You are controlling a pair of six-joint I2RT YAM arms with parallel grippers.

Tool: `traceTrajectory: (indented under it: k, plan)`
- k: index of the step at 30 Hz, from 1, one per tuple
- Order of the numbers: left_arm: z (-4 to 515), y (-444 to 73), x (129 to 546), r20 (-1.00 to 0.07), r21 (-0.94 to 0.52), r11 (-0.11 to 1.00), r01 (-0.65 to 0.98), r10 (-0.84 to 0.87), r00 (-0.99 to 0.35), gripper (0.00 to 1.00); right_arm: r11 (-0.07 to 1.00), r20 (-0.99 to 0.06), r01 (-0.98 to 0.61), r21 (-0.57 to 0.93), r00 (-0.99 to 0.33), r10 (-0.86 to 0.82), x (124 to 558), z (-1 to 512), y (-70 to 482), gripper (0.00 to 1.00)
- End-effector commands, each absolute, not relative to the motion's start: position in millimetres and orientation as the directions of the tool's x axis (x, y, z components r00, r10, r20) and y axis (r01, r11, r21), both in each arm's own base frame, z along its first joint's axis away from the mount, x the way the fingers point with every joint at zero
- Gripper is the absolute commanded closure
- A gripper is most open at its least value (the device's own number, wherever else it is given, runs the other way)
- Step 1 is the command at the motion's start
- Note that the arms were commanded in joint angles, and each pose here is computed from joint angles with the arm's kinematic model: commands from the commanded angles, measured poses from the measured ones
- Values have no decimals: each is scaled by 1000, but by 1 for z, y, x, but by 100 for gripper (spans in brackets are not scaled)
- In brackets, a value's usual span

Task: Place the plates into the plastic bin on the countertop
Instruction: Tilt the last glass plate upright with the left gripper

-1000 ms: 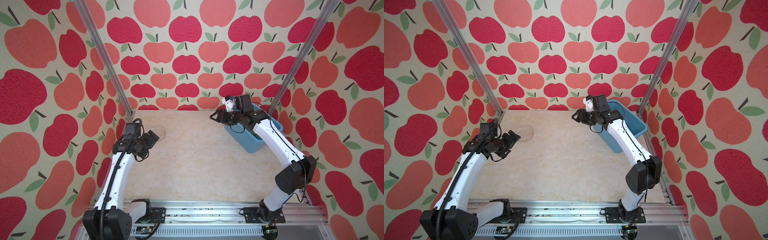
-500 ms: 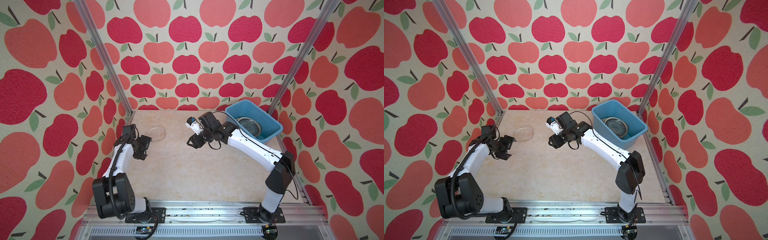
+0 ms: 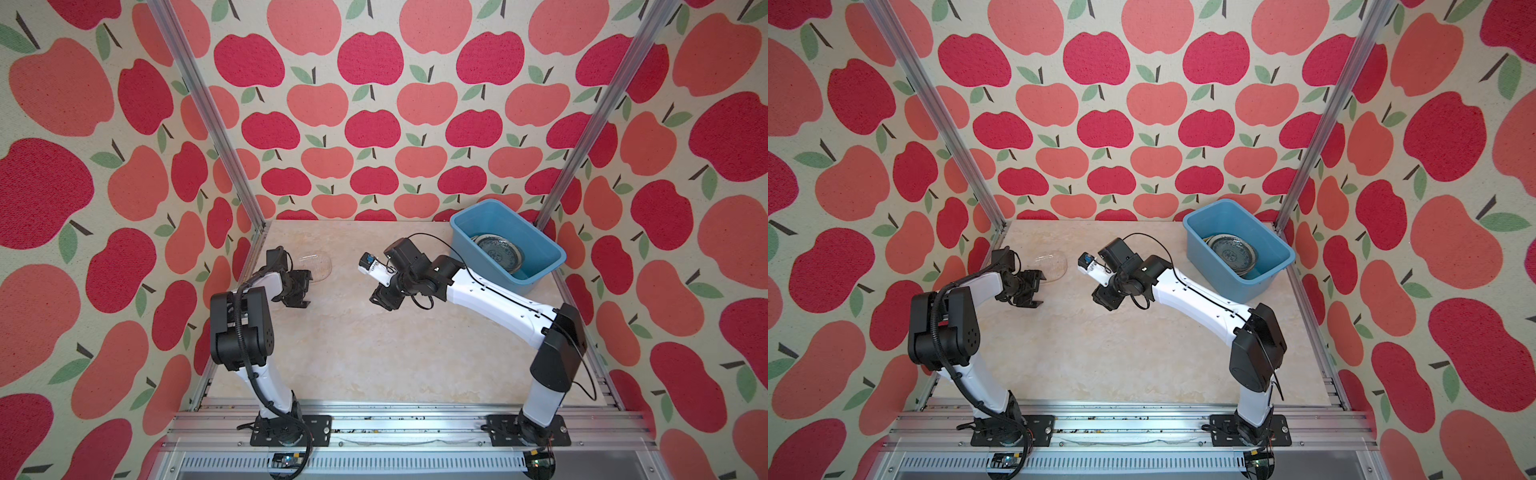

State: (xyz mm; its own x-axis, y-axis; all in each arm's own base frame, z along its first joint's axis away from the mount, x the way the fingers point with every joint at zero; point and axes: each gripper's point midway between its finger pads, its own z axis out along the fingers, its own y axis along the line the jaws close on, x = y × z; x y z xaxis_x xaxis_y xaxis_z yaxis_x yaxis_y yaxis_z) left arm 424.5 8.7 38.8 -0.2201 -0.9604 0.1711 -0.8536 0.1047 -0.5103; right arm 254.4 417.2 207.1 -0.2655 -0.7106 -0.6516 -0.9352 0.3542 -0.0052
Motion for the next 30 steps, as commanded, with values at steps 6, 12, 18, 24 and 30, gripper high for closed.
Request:
traceTrajectory:
  k: [6,12,18,24,30]
  plan:
    - [20,7,459,179,-529,20,-848,-975,-134,31,352,-628,-936,-11,-268,-731,258,189,418,40]
    - [6,9,457,173,-481,6,-877,-980,-101,55,363,-628,-931,-20,-271,-730,261,189,417,40]
    - [4,6,444,163,-439,10,-899,-982,-91,77,376,-628,-926,-34,-273,-728,262,192,413,40]
    - [8,3,429,159,-424,3,-906,-984,-78,88,395,-634,-917,-59,-271,-724,264,201,406,40]
    - [35,0,411,118,-433,80,-898,-983,-144,92,456,-664,-887,-73,-298,-686,271,218,401,40]
